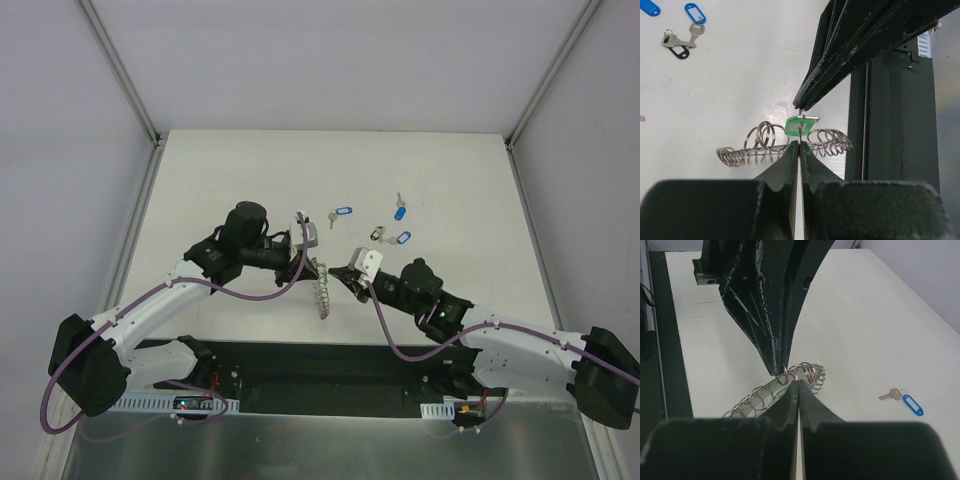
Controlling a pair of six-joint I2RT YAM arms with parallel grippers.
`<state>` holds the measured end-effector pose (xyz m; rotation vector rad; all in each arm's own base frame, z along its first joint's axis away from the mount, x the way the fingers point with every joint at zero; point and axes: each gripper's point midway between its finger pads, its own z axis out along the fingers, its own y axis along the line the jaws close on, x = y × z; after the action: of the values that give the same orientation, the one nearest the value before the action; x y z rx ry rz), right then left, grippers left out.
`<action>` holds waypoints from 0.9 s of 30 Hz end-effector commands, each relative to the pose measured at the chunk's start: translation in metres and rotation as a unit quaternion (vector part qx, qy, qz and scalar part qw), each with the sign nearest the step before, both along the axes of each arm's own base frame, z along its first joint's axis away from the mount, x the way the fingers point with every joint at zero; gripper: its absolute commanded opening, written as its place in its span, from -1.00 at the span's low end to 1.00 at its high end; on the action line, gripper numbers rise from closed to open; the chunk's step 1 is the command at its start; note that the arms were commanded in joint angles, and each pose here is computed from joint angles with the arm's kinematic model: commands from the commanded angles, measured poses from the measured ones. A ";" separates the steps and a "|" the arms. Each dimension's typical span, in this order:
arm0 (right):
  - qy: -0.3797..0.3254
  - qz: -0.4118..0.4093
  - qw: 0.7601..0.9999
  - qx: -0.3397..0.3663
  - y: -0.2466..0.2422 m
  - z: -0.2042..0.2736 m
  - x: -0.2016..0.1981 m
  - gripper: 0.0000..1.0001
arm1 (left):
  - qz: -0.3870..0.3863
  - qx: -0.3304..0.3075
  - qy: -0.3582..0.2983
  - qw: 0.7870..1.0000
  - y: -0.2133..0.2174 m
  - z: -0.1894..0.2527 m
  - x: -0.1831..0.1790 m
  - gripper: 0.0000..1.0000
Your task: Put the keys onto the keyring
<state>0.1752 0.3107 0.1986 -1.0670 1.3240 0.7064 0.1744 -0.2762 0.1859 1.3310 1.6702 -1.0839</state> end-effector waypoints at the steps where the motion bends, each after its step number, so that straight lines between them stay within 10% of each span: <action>1: -0.031 -0.007 0.999 0.025 0.006 0.031 0.005 -0.98 | -0.024 -0.022 -0.021 0.999 -0.003 0.009 0.000 -1.00; 27: -0.024 -0.016 0.999 -0.014 0.006 0.008 0.002 -0.97 | -0.063 -0.005 -0.041 0.997 -0.002 -0.019 -0.003 -1.00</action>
<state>0.1778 0.3132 0.1846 -1.1028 1.3632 0.6347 0.1696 -0.2765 0.1597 1.4479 1.6184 -1.0895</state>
